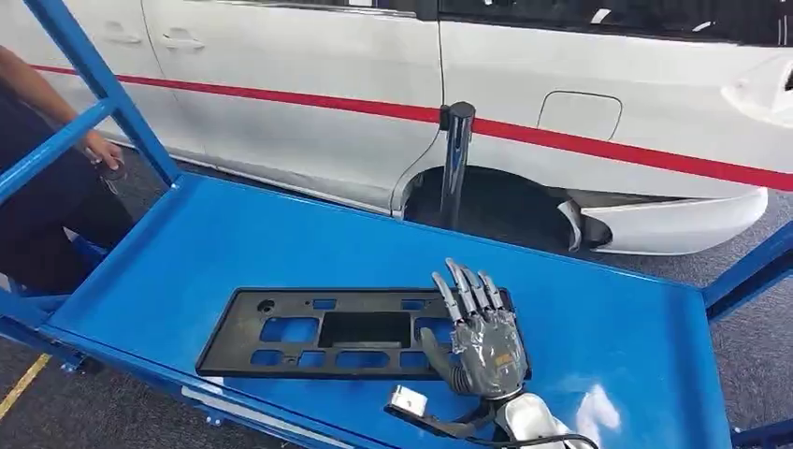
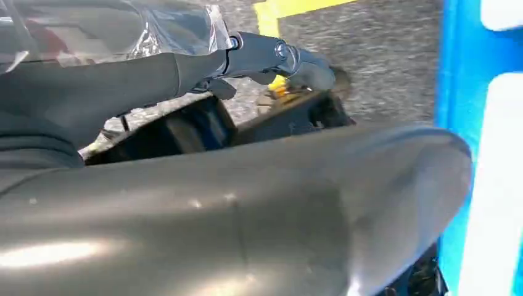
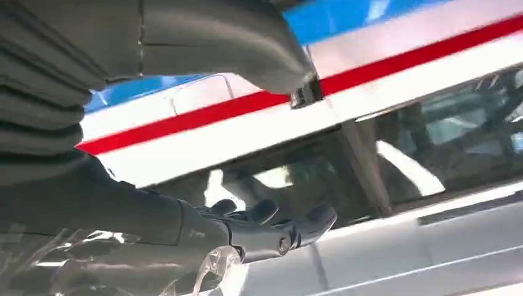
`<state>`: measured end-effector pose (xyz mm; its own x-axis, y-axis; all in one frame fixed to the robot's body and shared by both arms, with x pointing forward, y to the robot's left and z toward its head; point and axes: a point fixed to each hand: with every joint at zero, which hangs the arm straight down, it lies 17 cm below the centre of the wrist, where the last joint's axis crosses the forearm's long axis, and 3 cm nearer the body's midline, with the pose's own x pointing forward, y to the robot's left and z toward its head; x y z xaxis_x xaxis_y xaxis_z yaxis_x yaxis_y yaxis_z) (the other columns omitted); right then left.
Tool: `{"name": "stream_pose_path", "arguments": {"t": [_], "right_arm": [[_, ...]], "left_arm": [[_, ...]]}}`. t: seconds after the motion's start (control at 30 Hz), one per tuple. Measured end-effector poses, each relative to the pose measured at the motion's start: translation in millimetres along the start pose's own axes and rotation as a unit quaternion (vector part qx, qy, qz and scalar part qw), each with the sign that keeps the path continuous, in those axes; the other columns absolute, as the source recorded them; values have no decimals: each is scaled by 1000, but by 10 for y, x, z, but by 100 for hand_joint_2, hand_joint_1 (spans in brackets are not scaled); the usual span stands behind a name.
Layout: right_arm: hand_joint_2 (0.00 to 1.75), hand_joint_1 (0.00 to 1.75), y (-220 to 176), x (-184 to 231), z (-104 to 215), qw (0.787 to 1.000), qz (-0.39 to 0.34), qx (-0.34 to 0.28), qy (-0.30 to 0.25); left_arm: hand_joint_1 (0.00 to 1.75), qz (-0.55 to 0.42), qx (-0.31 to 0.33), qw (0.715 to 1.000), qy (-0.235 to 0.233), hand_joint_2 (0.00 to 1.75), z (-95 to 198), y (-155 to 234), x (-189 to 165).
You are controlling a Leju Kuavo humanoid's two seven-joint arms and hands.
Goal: Take the parts from the cabinet and place them on the table.
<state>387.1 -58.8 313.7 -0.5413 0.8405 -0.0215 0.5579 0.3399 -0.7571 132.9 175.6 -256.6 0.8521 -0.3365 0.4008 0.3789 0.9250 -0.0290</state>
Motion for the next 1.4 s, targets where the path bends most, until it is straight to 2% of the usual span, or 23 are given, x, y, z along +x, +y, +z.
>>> {"name": "stream_pose_path", "arguments": {"t": [0.33,1.07,1.4], "right_arm": [[175,0,-93,19,-32,1000,0,-10,1],[175,0,-120,-79,-67,1000,10,-14,3],[175,0,-86,-126,-55,1000,0,-6,12]], "left_arm": [[0,-19,7,999,-25,0,-27,42,207],[0,-17,-9,1000,-24,0,-16,-96,197],[0,-19,-3,1000,-24,0,-22,-20,208]]}}
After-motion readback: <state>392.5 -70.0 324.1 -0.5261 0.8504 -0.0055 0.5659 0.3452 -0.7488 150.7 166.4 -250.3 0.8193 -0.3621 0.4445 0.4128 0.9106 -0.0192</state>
